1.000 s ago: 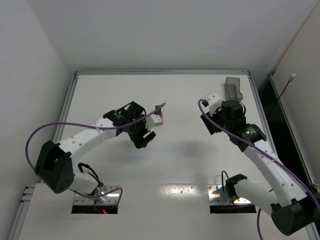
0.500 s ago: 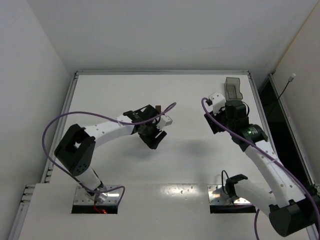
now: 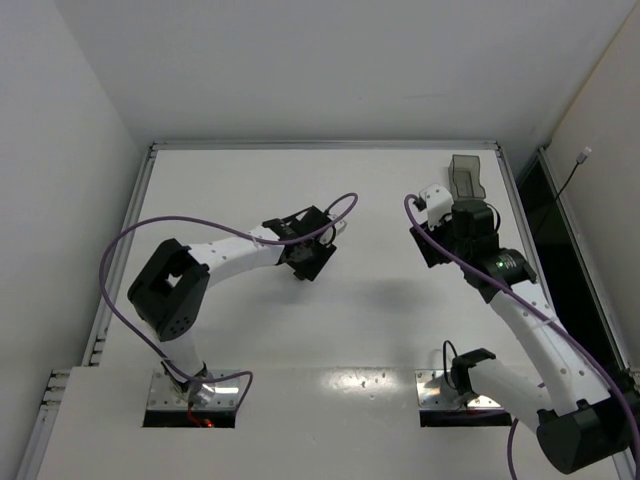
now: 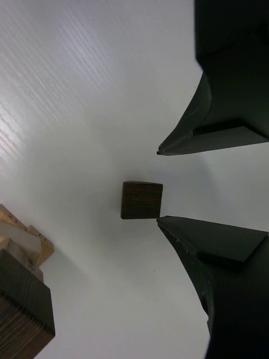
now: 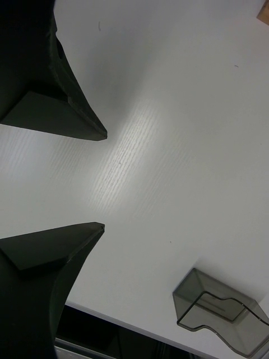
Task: Build the wood block tower
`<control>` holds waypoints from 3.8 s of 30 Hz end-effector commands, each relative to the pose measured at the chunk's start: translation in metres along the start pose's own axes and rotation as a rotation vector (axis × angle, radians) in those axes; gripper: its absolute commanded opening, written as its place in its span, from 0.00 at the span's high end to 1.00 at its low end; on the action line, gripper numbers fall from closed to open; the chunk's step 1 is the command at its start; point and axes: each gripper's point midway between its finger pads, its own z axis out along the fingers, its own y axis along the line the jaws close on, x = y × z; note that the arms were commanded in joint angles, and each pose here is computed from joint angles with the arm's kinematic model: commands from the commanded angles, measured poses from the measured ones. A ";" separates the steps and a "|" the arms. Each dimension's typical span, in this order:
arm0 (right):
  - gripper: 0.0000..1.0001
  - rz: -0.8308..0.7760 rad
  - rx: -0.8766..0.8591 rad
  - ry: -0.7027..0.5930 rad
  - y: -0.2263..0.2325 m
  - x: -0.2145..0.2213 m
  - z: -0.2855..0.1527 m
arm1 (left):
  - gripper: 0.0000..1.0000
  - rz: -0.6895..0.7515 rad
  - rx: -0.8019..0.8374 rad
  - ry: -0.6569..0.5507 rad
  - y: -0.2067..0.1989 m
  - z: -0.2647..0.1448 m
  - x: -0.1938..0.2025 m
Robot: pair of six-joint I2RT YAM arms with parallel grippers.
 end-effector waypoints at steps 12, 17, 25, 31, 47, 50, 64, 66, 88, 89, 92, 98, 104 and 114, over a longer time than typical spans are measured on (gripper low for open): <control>0.43 0.014 0.006 -0.039 -0.003 -0.010 -0.001 | 0.56 -0.006 0.017 -0.021 0.001 0.011 0.000; 0.43 0.013 0.003 -0.031 -0.002 -0.008 0.001 | 0.53 -0.023 -0.004 -0.020 0.011 0.013 0.002; 0.43 0.022 -0.006 -0.034 0.000 -0.009 0.003 | 0.47 -0.041 -0.025 -0.002 0.020 0.023 0.011; 0.43 0.022 -0.006 -0.034 0.000 -0.009 0.003 | 0.47 -0.057 -0.014 0.018 0.024 0.029 0.016; 0.41 0.031 -0.009 -0.025 0.001 -0.008 0.008 | 0.65 -0.082 0.033 0.012 0.024 0.039 0.015; 0.41 0.031 -0.009 -0.025 0.001 -0.008 0.008 | 0.74 -0.082 0.053 0.013 0.020 0.039 0.015; 0.32 -0.003 -0.090 -0.110 0.017 -0.019 0.001 | 1.00 -0.159 0.584 -0.182 -0.040 -0.051 -0.038; 0.29 -0.015 -0.136 -0.179 0.026 -0.027 -0.001 | 1.00 -0.163 0.793 -0.245 -0.059 -0.085 -0.050; 0.17 -0.151 -0.734 -0.814 0.140 -0.107 -0.081 | 1.00 -0.286 1.505 -0.203 -0.031 -0.234 -0.066; 0.17 -0.234 -0.705 -0.837 0.141 -0.111 -0.079 | 1.00 -0.323 1.511 -0.167 -0.031 -0.235 -0.066; 0.20 -0.469 -0.601 -0.900 0.148 -0.112 -0.078 | 1.00 -0.364 1.517 -0.124 -0.029 -0.231 -0.068; 0.29 -0.729 -0.384 -1.028 0.156 -0.122 -0.080 | 1.00 -0.428 1.523 -0.055 -0.027 -0.219 -0.069; 0.43 -1.003 -0.150 -1.131 0.175 -0.114 -0.078 | 1.00 -0.467 1.546 0.054 -0.041 -0.216 -0.069; 0.53 -1.075 0.039 -1.211 0.187 -0.109 -0.080 | 1.00 -0.493 1.574 0.193 -0.068 -0.220 -0.058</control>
